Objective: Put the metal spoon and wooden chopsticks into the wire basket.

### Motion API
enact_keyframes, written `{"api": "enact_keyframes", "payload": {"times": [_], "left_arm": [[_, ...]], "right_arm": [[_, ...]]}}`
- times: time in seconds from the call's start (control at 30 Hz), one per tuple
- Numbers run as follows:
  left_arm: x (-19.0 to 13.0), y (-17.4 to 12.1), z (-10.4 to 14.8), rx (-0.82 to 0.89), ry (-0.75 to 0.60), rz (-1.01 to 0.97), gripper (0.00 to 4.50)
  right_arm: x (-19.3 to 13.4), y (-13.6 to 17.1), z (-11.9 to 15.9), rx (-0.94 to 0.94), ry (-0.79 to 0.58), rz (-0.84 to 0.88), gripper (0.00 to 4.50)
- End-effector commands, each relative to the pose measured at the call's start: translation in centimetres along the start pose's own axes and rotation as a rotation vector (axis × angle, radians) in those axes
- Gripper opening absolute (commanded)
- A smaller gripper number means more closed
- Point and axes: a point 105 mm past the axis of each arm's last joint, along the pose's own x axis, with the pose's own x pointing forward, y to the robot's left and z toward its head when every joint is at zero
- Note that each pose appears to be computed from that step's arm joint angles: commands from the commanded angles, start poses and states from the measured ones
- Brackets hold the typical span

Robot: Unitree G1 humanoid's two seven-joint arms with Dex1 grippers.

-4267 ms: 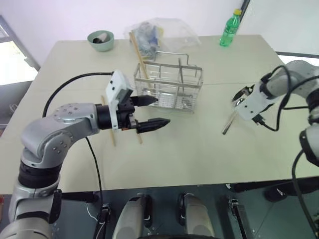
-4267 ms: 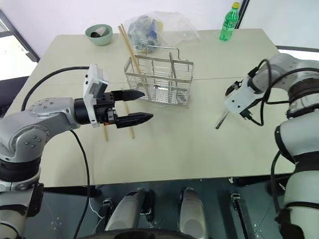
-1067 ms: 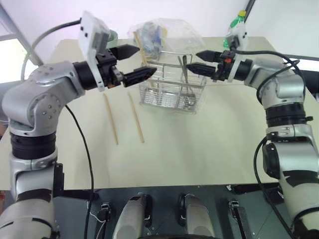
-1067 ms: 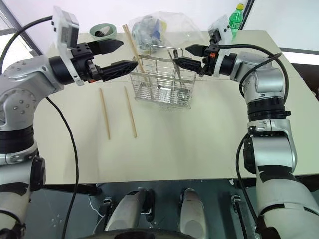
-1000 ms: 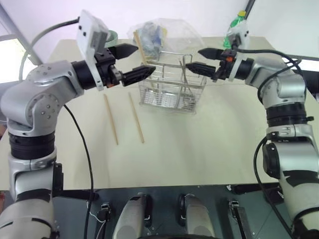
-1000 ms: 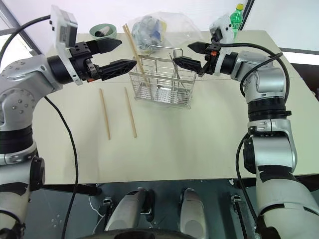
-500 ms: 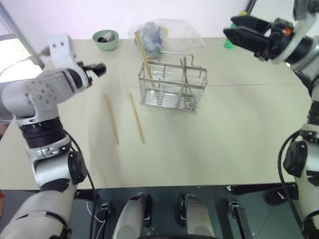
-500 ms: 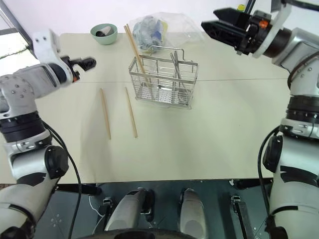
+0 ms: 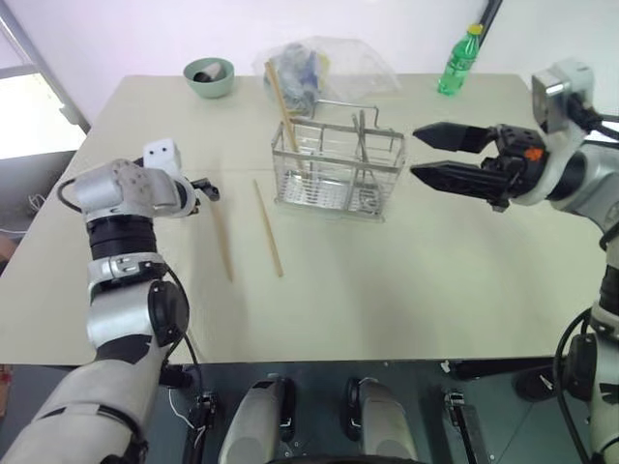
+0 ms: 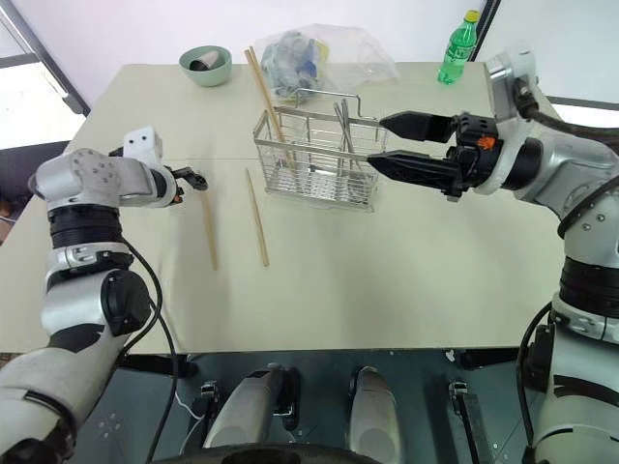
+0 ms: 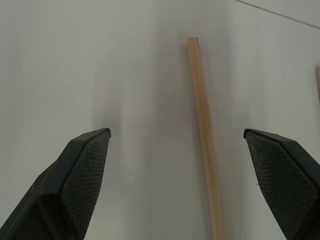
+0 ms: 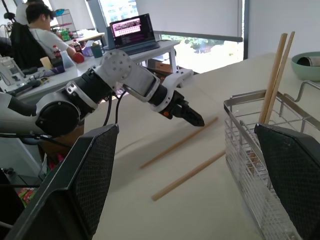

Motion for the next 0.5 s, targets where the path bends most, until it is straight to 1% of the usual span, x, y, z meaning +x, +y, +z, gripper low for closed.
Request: {"api": "enact_keyframes", "payload": {"times": [0.03, 0.27, 0.37, 0.4, 0.5], "left_arm": [[0.3, -1.2, 1.8, 0.013, -0.059, -0.043, 4.50], [1.6, -0.6, 1.9, 0.021, -0.069, -0.012, 4.50], [1.7, -0.1, 2.2, 0.035, -0.086, 0.028, 3.62], [1.7, 0.1, 2.4, 0.040, -0.098, 0.042, 3.20], [1.7, -0.2, 2.8, 0.043, -0.112, 0.032, 1.58]], "right_arm": [[-0.2, 0.8, 1.4, -0.049, -0.039, 0.005, 4.45], [0.0, 1.2, 1.1, -0.048, -0.053, -0.005, 4.45], [-0.1, 1.2, 1.1, -0.045, -0.060, -0.013, 4.50], [-0.1, 1.2, 1.1, -0.044, -0.060, -0.015, 4.50], [-0.2, 1.1, 1.1, -0.044, -0.058, -0.023, 4.50]]}}
